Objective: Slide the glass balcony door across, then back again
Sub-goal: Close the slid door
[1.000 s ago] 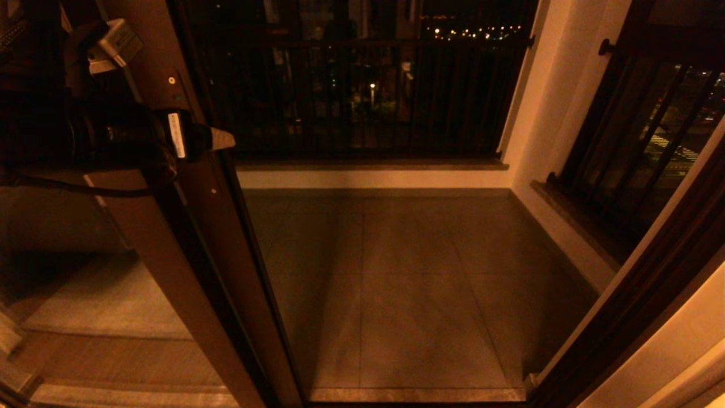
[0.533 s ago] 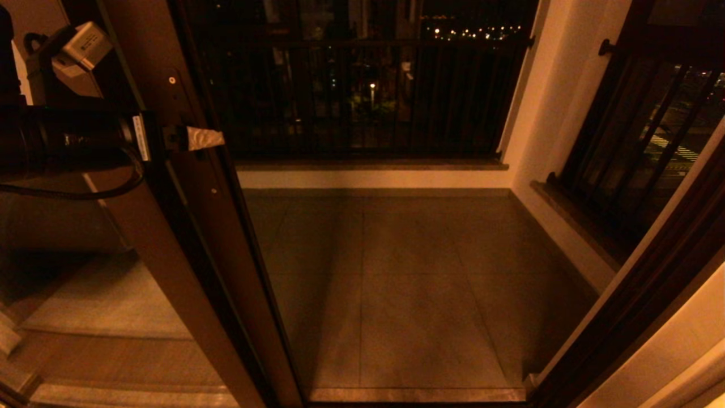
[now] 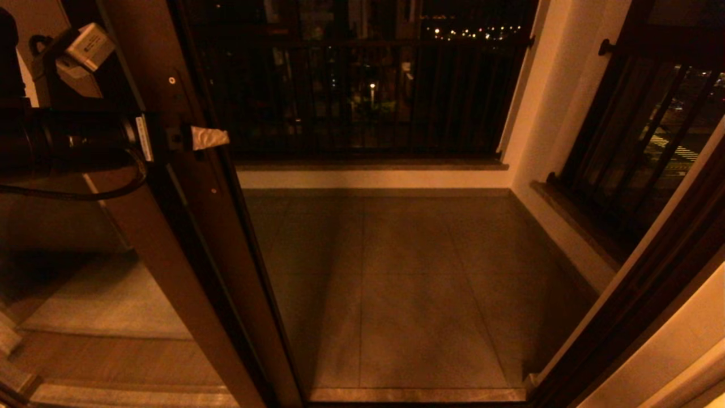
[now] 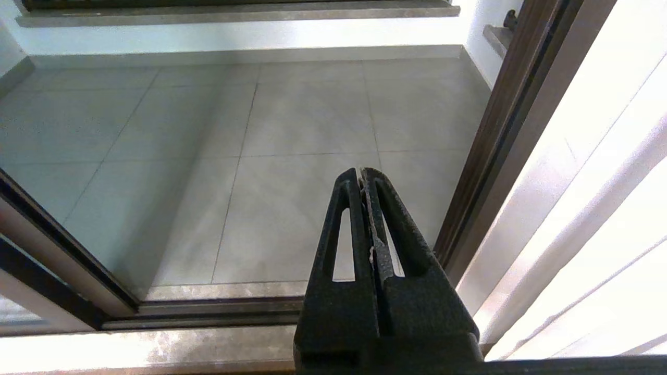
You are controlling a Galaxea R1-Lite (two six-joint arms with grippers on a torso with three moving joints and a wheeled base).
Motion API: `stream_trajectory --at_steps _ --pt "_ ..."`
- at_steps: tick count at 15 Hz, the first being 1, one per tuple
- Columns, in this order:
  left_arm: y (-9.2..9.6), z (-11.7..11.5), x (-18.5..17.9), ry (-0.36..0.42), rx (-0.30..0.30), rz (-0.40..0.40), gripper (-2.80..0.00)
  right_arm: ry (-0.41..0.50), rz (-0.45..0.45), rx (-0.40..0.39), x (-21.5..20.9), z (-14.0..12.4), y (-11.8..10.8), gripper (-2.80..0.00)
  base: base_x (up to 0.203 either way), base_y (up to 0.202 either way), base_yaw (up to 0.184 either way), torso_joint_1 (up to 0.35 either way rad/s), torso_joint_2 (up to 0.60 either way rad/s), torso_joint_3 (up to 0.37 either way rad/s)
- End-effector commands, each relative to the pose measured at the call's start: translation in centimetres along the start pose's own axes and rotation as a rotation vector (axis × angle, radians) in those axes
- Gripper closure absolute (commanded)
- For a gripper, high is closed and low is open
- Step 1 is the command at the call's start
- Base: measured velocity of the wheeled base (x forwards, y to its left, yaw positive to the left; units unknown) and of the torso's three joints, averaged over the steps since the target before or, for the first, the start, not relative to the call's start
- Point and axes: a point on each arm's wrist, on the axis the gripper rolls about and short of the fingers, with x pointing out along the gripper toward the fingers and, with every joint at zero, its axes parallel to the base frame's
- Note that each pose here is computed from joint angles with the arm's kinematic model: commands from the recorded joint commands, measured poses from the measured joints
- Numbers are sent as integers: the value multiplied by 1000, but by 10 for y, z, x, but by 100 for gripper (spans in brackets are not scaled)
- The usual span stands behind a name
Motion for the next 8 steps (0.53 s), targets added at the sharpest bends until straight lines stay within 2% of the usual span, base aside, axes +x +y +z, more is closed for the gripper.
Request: stream_trajectory --at_steps 1,8 --pt "3 -3 7 13 -6 -1 -280 3 1 0 0 0 0 0 0 0 0 0 0 0" --pt "8 0 23 8 -3 -7 -280 3 1 0 0 0 0 0 0 0 0 0 0 0"
